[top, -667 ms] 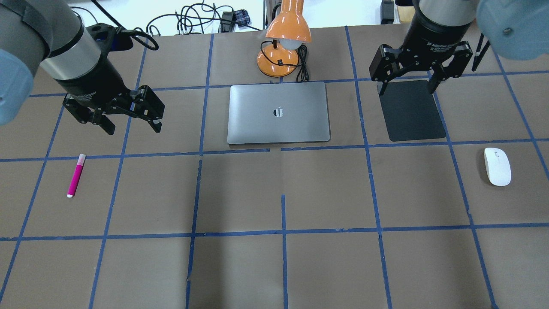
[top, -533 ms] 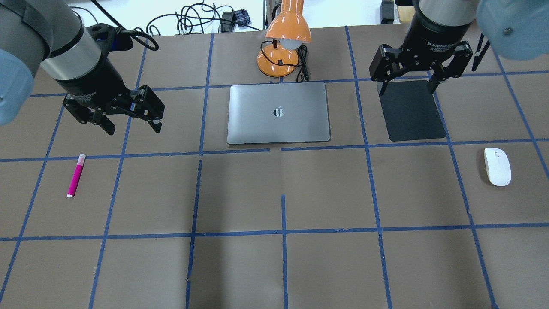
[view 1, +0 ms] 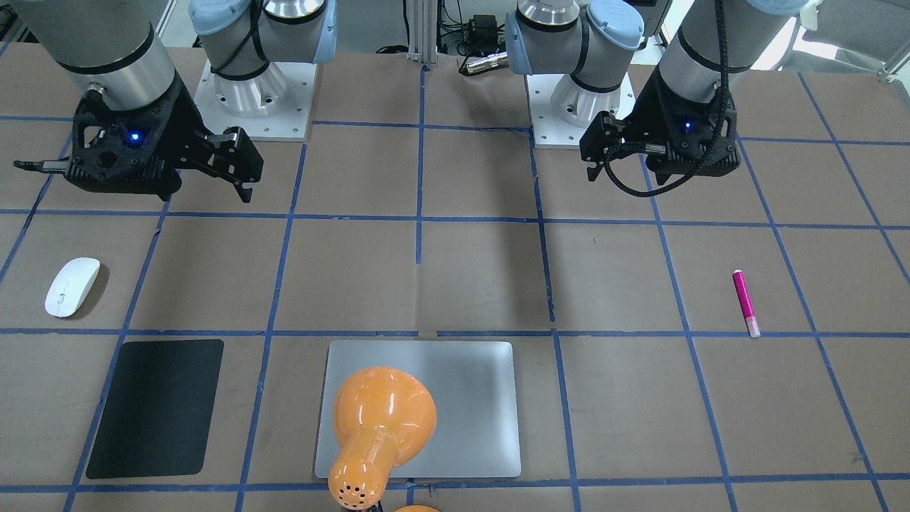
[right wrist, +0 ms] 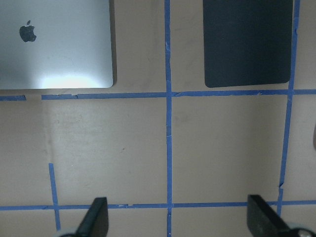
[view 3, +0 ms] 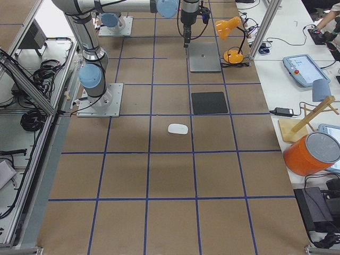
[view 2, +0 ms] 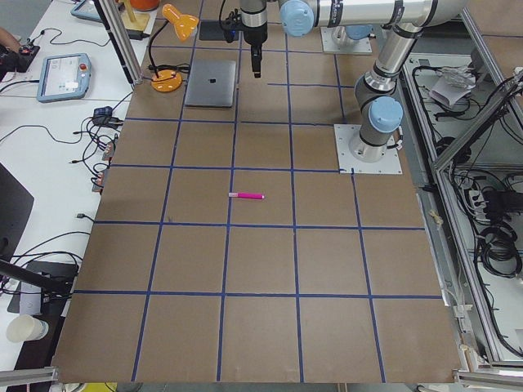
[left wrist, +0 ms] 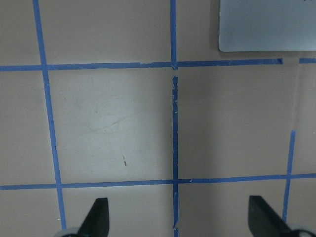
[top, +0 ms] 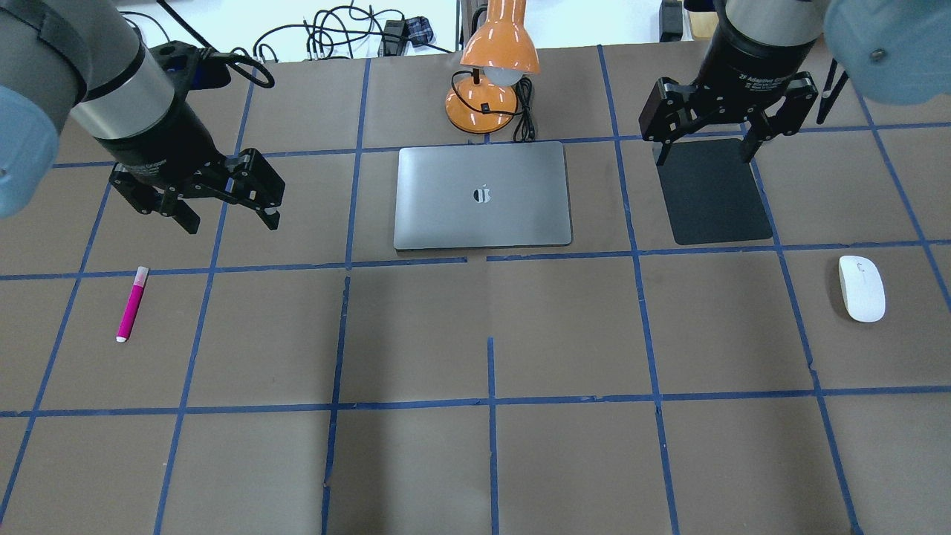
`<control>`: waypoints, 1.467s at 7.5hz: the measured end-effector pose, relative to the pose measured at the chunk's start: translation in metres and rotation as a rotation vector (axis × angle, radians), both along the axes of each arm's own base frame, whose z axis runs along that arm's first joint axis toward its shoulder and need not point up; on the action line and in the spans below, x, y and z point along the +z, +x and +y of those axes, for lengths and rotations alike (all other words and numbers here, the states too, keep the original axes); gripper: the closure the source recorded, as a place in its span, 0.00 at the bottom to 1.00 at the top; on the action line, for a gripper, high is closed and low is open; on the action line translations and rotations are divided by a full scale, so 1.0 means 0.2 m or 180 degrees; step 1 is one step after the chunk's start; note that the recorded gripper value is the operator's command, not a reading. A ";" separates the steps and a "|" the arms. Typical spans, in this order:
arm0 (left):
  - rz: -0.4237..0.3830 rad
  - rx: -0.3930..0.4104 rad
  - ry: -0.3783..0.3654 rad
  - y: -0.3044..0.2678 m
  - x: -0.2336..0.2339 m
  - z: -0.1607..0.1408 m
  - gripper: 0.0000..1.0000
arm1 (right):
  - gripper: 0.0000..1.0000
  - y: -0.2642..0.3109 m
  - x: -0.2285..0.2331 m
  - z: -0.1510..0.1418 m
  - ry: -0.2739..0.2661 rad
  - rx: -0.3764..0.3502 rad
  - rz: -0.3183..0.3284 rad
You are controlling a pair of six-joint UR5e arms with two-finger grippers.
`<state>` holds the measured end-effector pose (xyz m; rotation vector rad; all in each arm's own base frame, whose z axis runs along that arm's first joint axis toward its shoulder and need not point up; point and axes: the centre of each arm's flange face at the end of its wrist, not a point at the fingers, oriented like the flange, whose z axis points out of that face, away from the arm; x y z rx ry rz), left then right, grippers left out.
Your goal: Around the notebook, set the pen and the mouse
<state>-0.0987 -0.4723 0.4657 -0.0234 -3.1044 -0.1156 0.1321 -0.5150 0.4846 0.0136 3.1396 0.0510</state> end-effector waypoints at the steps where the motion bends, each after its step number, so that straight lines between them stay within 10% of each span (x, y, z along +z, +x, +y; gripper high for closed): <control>1: -0.0003 0.0009 0.0008 0.02 -0.01 -0.01 0.00 | 0.00 0.00 0.00 0.00 0.0003 0.0002 0.0000; 4: 0.0002 0.0226 0.0057 0.20 -0.06 -0.07 0.00 | 0.05 -0.13 -0.07 -0.03 0.0100 0.0042 0.0003; 8: 0.0065 0.0631 0.0194 0.78 -0.32 -0.15 0.00 | 0.00 -1.05 -0.67 0.01 0.0021 -0.0005 -0.0019; 11: 0.0131 0.0106 0.0038 1.28 -0.64 -0.19 0.00 | 0.00 -1.55 -1.15 0.02 -0.0030 -0.0209 0.0039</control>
